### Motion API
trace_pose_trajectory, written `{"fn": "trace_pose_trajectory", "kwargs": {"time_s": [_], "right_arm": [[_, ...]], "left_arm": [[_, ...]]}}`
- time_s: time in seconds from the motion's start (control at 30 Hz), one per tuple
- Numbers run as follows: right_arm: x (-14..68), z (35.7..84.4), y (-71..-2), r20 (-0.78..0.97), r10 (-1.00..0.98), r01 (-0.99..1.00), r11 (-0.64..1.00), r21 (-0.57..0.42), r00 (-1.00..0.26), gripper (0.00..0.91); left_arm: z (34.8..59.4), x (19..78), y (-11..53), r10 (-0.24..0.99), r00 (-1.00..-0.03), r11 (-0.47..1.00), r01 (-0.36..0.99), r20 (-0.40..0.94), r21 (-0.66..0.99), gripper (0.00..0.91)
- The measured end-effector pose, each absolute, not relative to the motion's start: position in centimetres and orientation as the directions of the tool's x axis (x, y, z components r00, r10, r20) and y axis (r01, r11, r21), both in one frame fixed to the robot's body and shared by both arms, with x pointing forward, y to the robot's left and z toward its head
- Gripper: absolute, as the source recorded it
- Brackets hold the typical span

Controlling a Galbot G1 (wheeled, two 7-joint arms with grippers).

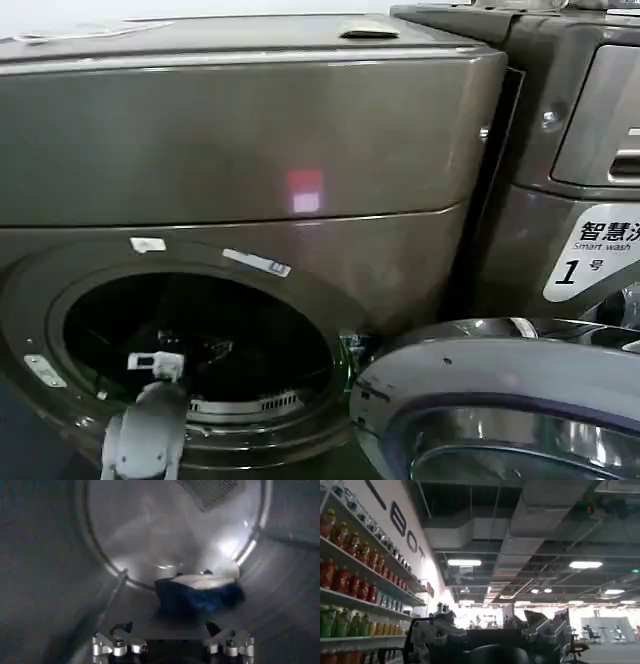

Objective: Grasp the clothes from the dryer.

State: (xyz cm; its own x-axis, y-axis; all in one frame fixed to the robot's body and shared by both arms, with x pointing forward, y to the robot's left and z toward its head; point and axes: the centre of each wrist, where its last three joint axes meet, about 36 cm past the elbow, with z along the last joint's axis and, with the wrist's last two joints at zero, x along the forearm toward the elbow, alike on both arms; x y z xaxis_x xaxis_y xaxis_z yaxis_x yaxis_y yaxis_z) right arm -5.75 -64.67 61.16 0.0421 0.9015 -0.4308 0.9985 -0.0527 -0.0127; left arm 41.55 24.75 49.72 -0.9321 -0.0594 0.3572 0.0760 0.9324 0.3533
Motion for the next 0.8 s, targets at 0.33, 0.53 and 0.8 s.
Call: {"fn": "trace_pose_trajectory", "kwargs": {"time_s": [0.33,0.53,0.8], "right_arm": [[-5.2,61.3,-64.7,-0.437,0.899,0.999,-0.037,-0.017,0.026,0.907],[-4.8,61.3,-64.7,-0.436,0.900,1.000,-0.024,-0.020,0.013,0.907],[-4.3,61.5,-64.7,-0.439,0.899,1.000,-0.014,-0.018,0.005,0.907]], "left_arm": [[50.5,45.2,25.8,-0.098,-0.849,0.749,0.281,0.520,0.601,0.907],[51.3,46.9,26.1,-0.100,-0.818,0.574,0.418,0.567,0.704,0.907],[52.8,49.2,26.0,0.012,-0.780,0.190,0.616,0.626,0.764,0.907]]}}
